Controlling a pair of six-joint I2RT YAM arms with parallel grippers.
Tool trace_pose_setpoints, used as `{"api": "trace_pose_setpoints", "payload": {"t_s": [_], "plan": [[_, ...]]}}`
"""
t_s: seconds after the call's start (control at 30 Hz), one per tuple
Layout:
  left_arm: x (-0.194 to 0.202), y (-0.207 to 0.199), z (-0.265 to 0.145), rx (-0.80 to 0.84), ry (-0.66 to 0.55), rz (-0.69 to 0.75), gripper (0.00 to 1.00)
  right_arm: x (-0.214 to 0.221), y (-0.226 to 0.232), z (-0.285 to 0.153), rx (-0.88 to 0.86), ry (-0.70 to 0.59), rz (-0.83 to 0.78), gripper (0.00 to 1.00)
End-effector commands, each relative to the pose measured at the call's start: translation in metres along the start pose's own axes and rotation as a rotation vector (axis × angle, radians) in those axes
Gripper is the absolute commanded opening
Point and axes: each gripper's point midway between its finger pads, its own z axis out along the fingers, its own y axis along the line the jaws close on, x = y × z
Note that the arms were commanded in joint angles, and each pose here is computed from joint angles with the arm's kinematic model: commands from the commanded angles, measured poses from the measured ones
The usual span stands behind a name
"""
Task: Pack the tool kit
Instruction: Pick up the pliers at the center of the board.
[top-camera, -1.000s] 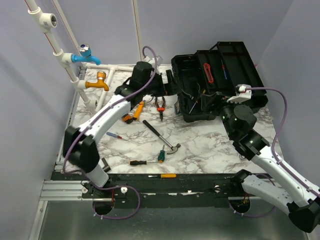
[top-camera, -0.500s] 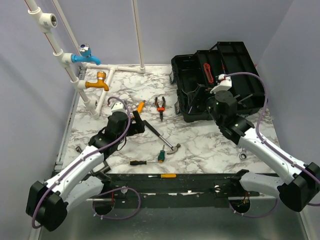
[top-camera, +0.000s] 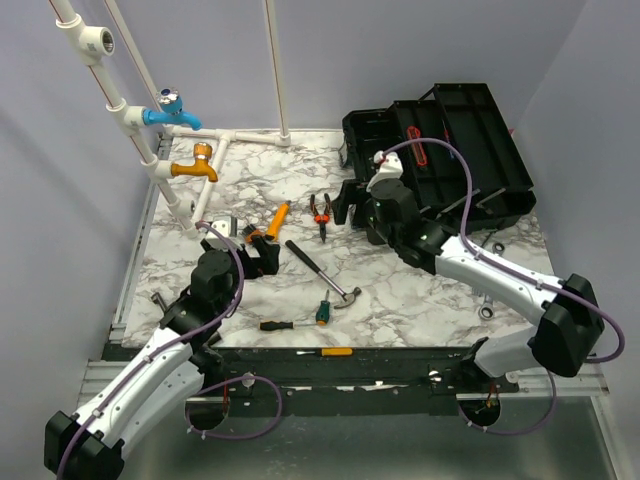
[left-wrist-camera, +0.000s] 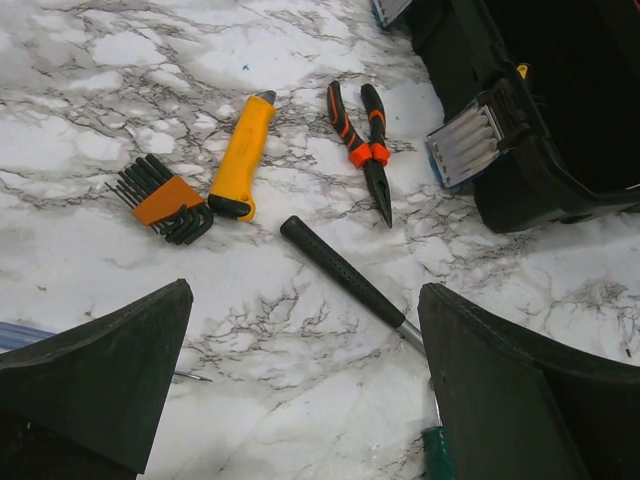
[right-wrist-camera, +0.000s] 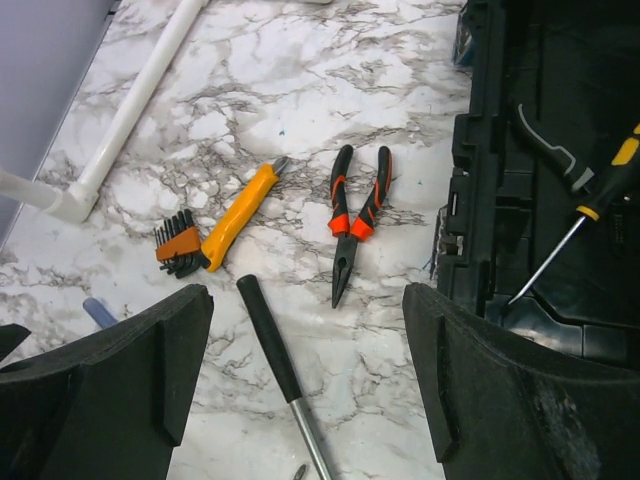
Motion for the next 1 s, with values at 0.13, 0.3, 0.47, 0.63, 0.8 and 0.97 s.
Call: {"api": "trace_pose_setpoints", "payload": {"t_s": [0.13, 0.3, 0.47, 0.63, 0.8, 0.97], "plan": [[-0.007, 0.008, 0.0, -0.005, -0.108, 0.021, 0.98, 0.022, 0.028, 0.025, -0.037, 0.097, -0.099, 0.84], [-0.007, 0.041, 0.002, -0.169, -0.17, -0.022, 0.98, 0.042, 0.035, 0.034, -0.069, 0.171, -0.137, 0.84], [-0.002, 0.037, 0.008, -0.151, -0.144, 0.009, 0.98, 0.067, 0.036, 0.047, -0.076, 0.248, -0.159, 0.84], [0.007, 0.008, 0.014, 0.004, -0.052, 0.098, 0.98, 0.088, 0.031, 0.07, -0.019, 0.314, -0.19, 0.79], [0.012, 0.003, 0.017, 0.028, -0.033, 0.102, 0.98, 0.104, 0.027, 0.096, 0.042, 0.359, -0.219, 0.78], [0.014, 0.006, 0.019, 0.016, -0.023, 0.096, 0.98, 0.117, 0.02, 0.124, 0.122, 0.39, -0.26, 0.74]]}}
